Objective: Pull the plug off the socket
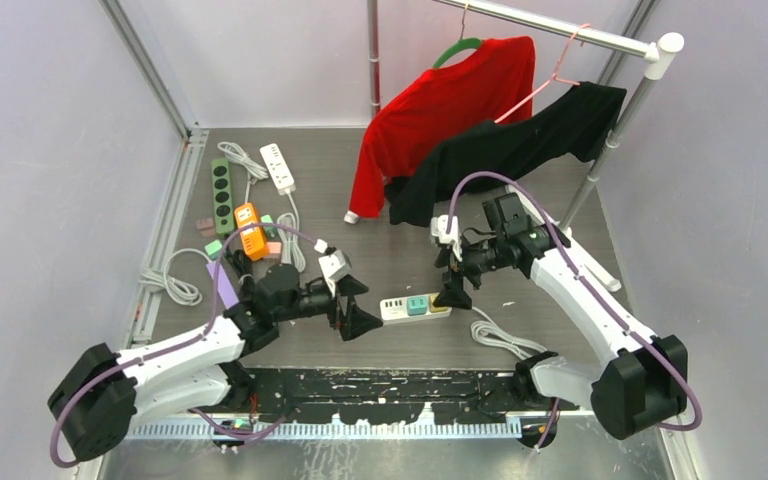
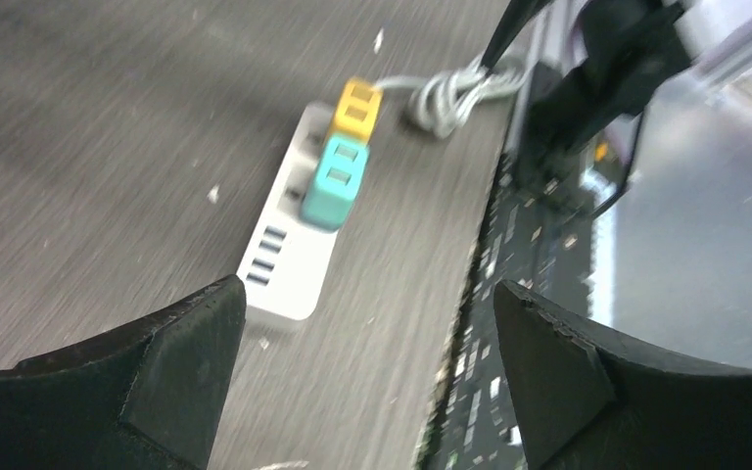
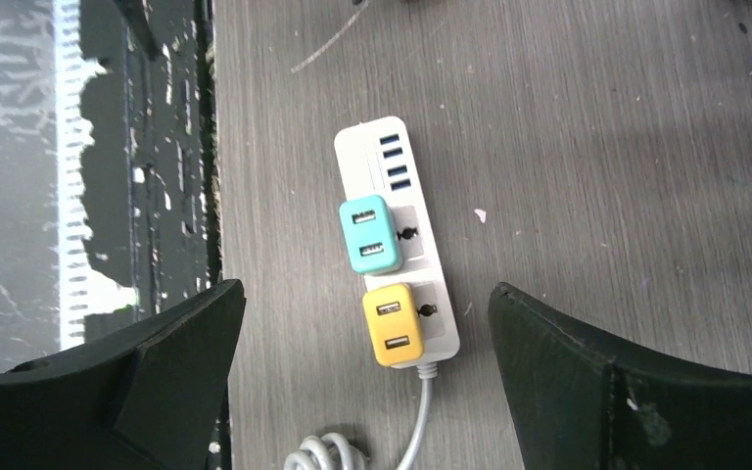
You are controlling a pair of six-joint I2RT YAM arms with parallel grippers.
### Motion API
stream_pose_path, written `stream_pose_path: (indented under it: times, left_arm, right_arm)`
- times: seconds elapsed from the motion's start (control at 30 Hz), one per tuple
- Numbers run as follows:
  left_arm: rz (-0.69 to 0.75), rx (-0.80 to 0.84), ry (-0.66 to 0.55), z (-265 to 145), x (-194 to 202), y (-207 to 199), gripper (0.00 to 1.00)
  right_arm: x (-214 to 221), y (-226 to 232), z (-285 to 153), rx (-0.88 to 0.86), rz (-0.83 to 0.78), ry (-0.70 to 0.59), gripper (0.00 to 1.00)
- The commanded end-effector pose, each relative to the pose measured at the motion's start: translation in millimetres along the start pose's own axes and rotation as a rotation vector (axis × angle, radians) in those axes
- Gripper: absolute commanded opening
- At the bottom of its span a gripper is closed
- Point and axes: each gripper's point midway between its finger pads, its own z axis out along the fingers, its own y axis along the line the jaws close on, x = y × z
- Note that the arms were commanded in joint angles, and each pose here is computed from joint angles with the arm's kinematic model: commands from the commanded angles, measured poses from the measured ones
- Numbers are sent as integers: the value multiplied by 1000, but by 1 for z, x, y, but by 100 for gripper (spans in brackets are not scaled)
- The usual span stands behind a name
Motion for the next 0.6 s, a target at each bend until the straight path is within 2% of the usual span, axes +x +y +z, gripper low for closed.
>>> stream_pose_path:
  times: [0.0,0.1,0.17,0.33,0.43,0.57]
  left_arm:
    - [214,-24,-34,6,4,16,96]
    - [255,0,-14,12,18,12,96]
    - [327,13,9,19,26,8,96]
    - [461,-42,73,35,40,16,97]
    - [493,-44,90,45,45,23,97]
    - [504,-20,116,59,59,28,93]
  right_arm:
    - [21,-4,9,1,-138,51,100]
    - [47,9,13,-72,-276,117,100]
    - [53,18,14,-127,-333,117,100]
    - [49,11,20,-105,-324,105,100]
    - [51,-2,24,-47,-304,129,100]
    - [47,2,37,-66,-313,135,100]
